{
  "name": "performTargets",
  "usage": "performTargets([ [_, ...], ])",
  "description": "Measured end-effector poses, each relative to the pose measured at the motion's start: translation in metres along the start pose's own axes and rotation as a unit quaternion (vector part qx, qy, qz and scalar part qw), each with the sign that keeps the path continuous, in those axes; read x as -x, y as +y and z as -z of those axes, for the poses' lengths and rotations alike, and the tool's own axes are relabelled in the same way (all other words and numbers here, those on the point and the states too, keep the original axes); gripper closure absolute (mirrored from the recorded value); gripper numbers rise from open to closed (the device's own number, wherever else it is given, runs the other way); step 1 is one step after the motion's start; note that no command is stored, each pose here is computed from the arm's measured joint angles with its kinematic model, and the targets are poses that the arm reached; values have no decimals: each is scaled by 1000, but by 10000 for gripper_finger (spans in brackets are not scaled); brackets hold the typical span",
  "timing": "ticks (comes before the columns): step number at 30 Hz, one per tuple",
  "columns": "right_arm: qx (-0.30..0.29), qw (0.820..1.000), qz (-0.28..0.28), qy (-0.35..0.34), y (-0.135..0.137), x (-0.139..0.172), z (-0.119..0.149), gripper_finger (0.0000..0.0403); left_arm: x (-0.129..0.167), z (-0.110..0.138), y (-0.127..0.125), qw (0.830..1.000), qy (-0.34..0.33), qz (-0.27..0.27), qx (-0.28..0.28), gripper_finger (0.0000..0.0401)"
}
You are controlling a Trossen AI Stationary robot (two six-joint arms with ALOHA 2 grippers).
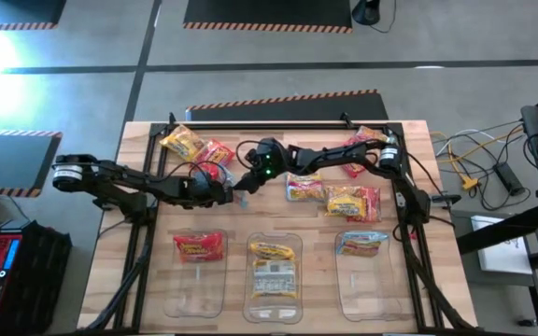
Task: Sort Maruchan noodles
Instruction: Put the blue noodle pack into the right transparent bin
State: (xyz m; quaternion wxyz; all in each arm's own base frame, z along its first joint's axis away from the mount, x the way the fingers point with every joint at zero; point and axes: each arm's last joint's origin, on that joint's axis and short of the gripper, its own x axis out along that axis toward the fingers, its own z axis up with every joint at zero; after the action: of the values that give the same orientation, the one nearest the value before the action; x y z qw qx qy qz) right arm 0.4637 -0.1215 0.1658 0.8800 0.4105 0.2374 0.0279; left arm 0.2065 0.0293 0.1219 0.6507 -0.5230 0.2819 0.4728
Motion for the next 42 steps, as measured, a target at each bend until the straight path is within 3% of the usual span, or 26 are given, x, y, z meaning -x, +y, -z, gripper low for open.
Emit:
performTargets([
  [7,24,998,57,21,0,1,-1,179,0,0,0,1000,0,1,0,243],
  [24,43,995,92,9,-2,0,0,182,0,0,-1,1000,-1,3,1,243],
  [33,37,994,101,24,-15,-8,8,240,0,0,-1,1000,-6,5,2,243],
  [42,42,994,94,22,-11,-6,5,290,0,-1,-1,1000,-7,6,6,243],
])
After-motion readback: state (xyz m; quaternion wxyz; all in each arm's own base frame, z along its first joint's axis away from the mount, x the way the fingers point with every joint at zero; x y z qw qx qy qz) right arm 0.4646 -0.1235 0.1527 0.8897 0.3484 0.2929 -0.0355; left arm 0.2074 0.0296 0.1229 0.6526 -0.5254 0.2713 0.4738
